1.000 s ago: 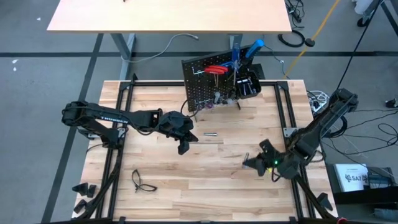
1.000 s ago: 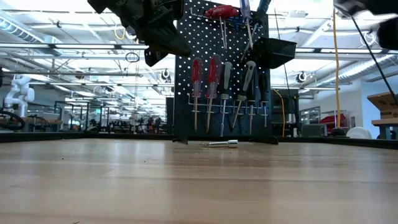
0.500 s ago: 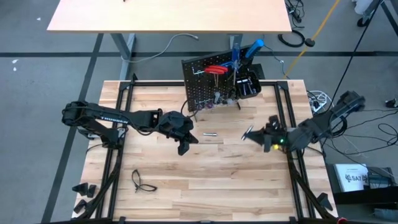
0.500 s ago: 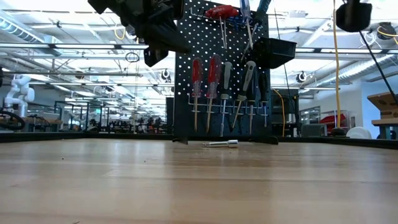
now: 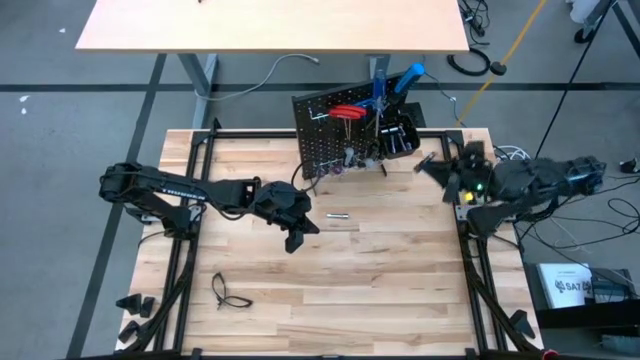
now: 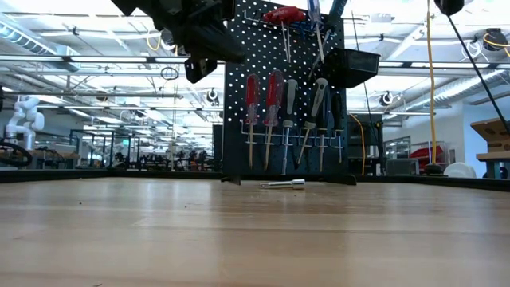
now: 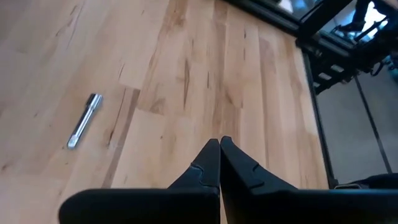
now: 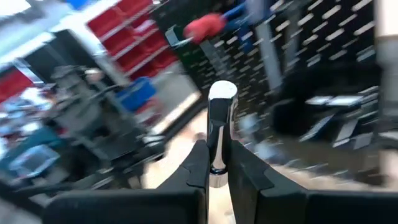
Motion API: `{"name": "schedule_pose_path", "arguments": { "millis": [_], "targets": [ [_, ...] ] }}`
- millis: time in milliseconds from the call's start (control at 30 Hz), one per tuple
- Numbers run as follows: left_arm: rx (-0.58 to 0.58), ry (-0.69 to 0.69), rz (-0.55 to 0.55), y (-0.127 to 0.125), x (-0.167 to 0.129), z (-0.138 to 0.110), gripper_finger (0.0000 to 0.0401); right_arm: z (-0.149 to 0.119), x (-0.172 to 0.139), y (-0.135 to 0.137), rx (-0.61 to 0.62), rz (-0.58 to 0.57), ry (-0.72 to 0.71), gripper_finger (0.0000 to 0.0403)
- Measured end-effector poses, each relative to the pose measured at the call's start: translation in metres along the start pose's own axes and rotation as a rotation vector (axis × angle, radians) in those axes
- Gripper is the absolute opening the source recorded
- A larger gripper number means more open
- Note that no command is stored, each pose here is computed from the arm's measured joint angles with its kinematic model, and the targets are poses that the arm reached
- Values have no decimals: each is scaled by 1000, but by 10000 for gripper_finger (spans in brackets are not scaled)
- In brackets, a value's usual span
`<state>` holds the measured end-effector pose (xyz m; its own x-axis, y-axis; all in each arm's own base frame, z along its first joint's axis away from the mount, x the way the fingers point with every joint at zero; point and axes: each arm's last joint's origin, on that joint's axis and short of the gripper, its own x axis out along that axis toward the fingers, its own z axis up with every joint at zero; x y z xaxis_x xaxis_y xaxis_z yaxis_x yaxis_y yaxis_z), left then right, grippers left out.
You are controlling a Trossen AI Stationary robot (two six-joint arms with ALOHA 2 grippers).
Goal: Hang tools onto peg board
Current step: Put the silver extension bar into the black bin on the pegboard
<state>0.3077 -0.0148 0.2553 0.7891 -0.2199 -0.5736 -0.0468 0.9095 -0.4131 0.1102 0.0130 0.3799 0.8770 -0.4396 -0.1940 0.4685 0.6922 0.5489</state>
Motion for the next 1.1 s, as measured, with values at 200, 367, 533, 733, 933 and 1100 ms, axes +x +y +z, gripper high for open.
{"name": "schedule_pose_path", "arguments": {
  "millis": [200,367,533,733,933,1100],
  "targets": [
    [13,-64,-25,-3,0,6,2,23,0,-2,-62,-120,-40,21],
    [-2,-88,-34,-3,0,9,2,28,16,-2,-91,-176,-26,21],
    [-7,-90,-35,-4,0,9,2,27,42,-8,-83,-242,29,21],
    [2,-97,-50,-8,-1,9,2,32,67,-24,-54,-323,75,21],
    [-11,-89,-70,-14,0,6,2,38,89,-37,-34,-350,104,21],
    [-7,-84,-77,-17,0,5,2,38,106,-46,-35,-412,158,21]
  ]
}}
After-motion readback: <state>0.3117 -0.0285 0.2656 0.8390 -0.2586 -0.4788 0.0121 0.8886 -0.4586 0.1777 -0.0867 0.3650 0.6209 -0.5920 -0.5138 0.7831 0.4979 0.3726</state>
